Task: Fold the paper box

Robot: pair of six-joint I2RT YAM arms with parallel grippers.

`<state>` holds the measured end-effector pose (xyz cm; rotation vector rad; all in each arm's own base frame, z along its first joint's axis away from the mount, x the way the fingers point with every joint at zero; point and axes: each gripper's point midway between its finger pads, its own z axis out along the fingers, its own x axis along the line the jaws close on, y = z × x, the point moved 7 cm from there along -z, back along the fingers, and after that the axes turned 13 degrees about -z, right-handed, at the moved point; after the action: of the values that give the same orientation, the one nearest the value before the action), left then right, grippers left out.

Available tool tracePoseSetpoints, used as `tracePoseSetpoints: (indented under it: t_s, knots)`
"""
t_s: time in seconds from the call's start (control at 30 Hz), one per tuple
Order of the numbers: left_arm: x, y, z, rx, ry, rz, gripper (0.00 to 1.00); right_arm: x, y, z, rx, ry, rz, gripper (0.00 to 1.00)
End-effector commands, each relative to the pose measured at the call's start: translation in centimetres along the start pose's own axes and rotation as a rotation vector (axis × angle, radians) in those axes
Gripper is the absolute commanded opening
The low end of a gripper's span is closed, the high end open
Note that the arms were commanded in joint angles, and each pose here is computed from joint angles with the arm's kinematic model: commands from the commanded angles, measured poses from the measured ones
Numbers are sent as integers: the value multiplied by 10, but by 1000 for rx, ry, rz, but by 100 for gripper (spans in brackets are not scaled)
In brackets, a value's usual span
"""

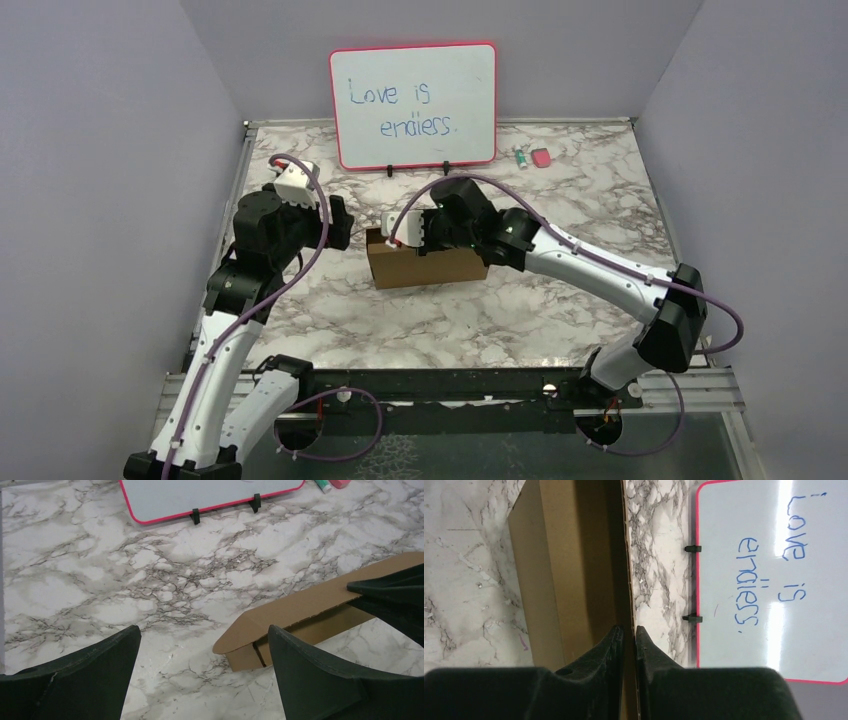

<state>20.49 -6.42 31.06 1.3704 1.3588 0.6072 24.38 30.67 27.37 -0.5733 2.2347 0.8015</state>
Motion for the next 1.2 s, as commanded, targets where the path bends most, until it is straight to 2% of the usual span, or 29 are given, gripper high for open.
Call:
tracePoseSetpoints:
  t_s: [0.0,0.3,0.5,0.63,0.8,0.97,1.17]
  knots:
    - [-6,-1,6,39,-79,37,97,-2,2,8,-30,52,-2,24]
    - [-10,-10,13,119,-134,48,93,-23,4,-10,30,-52,108,44]
    - [-11,-13,10,150,-144,49,91,-27,7,-54,34,-145,319,54]
    - [-9,-14,11,177,-144,75,89,-19,-5,-79,105,-225,451,63]
    - [-10,-13,14,209,-139,75,83,-7,-29,-103,185,-267,594,64]
    - [-11,-13,19,235,-154,77,77,-8,-55,-113,173,-299,738,65]
    - [-12,-16,27,271,-174,68,72,-3,-90,-107,175,-286,886,63]
